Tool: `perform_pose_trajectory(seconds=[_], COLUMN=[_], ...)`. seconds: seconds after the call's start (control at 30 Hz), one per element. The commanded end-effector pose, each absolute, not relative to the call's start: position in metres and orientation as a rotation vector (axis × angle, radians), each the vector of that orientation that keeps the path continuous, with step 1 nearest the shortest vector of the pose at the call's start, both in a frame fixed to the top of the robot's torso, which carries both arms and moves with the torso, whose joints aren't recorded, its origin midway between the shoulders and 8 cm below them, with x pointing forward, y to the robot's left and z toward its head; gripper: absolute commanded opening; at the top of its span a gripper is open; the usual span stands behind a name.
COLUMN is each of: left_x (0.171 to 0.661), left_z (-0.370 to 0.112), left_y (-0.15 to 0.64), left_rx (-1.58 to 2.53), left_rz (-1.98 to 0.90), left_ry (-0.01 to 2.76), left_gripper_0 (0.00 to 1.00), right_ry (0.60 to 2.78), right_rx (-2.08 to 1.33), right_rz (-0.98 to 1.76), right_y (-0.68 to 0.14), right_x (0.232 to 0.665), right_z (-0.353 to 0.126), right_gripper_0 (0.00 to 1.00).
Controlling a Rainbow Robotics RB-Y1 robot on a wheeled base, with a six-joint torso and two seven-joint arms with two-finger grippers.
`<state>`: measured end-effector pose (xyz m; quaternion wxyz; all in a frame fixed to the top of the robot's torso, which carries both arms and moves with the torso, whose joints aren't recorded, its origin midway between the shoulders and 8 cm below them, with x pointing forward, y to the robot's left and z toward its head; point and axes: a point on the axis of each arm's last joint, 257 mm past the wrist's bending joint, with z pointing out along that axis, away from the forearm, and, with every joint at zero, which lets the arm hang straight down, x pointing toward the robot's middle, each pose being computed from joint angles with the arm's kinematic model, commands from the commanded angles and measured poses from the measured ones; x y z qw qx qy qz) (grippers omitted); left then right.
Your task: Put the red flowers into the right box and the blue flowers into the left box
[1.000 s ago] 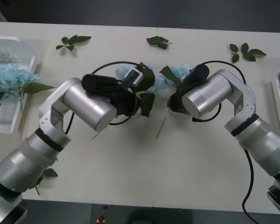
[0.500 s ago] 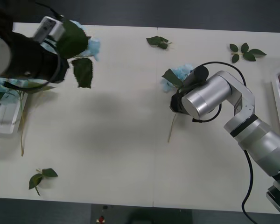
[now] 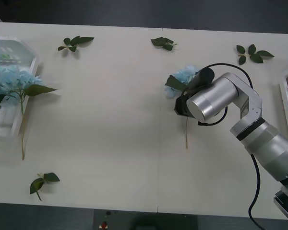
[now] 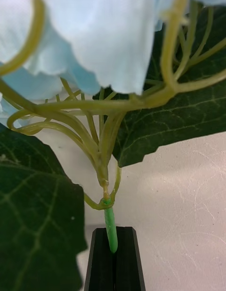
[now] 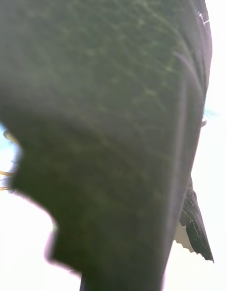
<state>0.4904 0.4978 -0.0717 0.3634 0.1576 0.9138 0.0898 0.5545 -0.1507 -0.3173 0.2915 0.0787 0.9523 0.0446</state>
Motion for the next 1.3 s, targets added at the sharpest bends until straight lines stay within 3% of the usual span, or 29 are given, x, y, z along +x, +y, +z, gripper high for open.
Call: perform_pose_trajectory(seconds=[0.03,0.27,0.47,0.6,0.73,0.9,1.3], left_x=[0.492,0.489,0.489,0.487,0.485,0.485,0.489], left_z=[-0.073,-0.109,-0.127,-0.125,-0.116,-0.092,-0.052], left_y=[0.531,0.570,0.588,0.591,0.593,0.566,0.452], left_rx=[0.431,0.404,0.383,0.388,0.392,0.402,0.480], left_rz=[0.302,0.321,0.360,0.370,0.358,0.185,-0.235], left_ry=[2.346,2.392,2.365,2.360,2.344,2.292,2.121], left_gripper_0=[0.00,0.01,0.33,0.68,0.89,1.00,1.00], right_ry=[2.467,2.475,2.476,2.455,2.419,2.347,2.096], right_rx=[0.178,0.050,-0.050,-0.130,-0.212,-0.318,-0.552], right_rz=[0.171,0.197,0.258,0.303,0.343,0.418,0.714], right_y=[-0.140,-0.150,-0.158,-0.163,-0.167,-0.168,-0.155], right_x=[0.567,0.564,0.560,0.559,0.558,0.559,0.538], right_z=[-0.277,-0.242,-0.204,-0.179,-0.157,-0.132,-0.055], right_gripper_0=[0.00,0.00,0.00,0.00,0.00,0.00,0.00])
